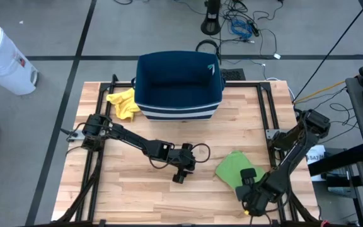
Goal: Fold towel
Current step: Stack the green towel on the brown towel
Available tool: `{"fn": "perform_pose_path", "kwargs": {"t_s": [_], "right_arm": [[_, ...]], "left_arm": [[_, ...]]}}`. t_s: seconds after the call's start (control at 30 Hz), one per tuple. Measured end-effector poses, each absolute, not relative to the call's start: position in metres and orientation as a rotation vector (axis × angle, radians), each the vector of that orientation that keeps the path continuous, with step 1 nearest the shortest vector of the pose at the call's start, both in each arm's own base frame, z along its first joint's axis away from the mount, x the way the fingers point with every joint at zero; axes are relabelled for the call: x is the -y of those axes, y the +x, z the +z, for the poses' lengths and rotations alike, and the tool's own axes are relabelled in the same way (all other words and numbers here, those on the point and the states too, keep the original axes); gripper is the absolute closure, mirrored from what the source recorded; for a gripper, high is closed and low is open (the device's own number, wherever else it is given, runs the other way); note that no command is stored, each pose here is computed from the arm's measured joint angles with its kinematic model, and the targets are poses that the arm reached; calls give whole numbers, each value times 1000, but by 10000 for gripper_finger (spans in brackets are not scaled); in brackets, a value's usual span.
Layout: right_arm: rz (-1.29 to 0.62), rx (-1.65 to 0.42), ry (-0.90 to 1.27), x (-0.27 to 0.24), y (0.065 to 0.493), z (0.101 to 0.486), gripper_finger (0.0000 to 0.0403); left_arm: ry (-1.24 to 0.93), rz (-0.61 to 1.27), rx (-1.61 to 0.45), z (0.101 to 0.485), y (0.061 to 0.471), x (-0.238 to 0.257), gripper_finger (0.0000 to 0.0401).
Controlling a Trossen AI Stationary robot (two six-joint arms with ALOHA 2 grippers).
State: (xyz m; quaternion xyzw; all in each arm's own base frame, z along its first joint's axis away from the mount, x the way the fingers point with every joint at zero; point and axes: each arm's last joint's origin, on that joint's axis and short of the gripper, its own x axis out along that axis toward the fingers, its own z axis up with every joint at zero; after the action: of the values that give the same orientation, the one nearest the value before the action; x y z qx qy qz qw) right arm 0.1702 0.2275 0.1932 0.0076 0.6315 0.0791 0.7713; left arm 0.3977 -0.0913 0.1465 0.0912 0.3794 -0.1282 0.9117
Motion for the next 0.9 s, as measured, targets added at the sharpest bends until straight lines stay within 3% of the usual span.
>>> {"fn": "perform_pose_path", "kwargs": {"t_s": [0.33, 0.63, 0.9], "right_arm": [[205, -1135, -145, -240, 168, 197, 189], [70, -1163, -257, -230, 155, 192, 196], [89, -1131, -203, -222, 150, 159, 196]], "left_arm": [[187, -265, -756, 148, 399, 92, 151], [188, -266, -754, 148, 400, 92, 151], [188, -266, -745, 149, 400, 92, 151]]}}
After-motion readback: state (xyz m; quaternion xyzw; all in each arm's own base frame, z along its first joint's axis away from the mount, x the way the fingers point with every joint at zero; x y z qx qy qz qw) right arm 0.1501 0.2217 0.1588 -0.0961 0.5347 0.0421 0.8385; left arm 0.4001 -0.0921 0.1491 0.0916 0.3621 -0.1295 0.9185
